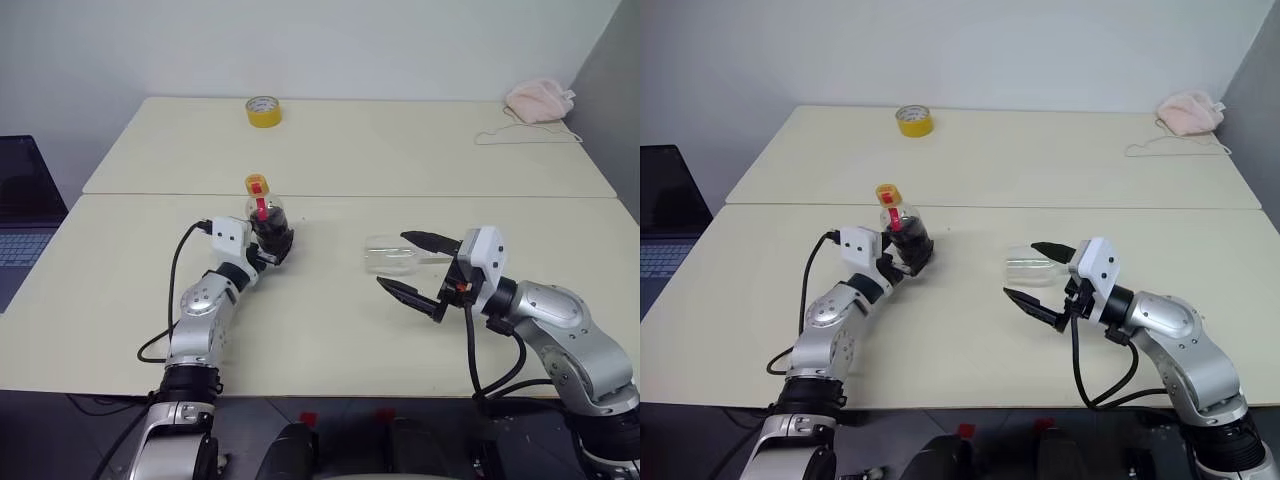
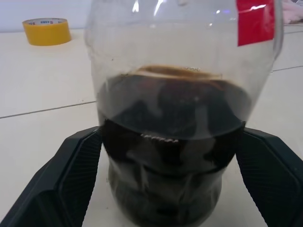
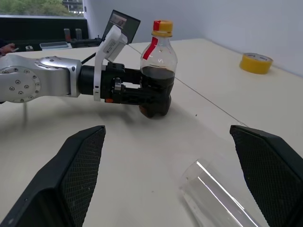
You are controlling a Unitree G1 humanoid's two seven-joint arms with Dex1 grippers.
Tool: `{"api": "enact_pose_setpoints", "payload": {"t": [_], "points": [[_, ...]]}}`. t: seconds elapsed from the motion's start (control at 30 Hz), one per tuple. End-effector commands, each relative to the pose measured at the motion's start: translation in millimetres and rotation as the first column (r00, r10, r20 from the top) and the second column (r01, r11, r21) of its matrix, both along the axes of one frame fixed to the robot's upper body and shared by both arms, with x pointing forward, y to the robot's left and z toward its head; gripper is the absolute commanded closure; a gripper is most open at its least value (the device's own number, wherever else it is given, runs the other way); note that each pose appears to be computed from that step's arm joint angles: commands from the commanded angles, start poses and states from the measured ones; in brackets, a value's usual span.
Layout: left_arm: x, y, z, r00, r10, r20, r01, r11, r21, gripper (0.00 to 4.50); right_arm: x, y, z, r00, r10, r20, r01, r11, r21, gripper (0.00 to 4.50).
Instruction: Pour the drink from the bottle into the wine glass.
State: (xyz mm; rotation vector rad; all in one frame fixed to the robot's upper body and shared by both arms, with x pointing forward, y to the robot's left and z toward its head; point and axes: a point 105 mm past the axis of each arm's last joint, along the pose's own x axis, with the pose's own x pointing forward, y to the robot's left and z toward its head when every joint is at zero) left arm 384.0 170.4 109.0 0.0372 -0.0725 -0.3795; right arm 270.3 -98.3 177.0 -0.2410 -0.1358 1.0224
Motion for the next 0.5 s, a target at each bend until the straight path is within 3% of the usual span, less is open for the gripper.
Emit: {"api": "enact_pose_setpoints", "payload": {"t": [0.03, 0.37, 0.5], "points": [[6.4, -3.6, 12.9, 0.998, -0.009, 0.055, 0.008, 1.000, 0.006, 0.02, -2.3, 3.6, 8.4, 0.999, 0.019, 0.035, -0.019, 1.000, -0.002, 0.00], [11.8, -6.9, 16.1, 0.997, -0.022, 0.069, 0.023, 1.000, -0.019, 0.02, -1.3, 4.8, 7.5, 0.999, 0.018, 0.036, -0.018, 1.000, -0.006, 0.00], [9.7, -8.2, 15.8, 0.997, -0.033, 0.070, 0.036, 0.999, -0.036, 0.91, -0.9, 5.0, 7.7, 0.999, 0.016, 0.038, -0.016, 1.000, -0.005, 0.00]]}}
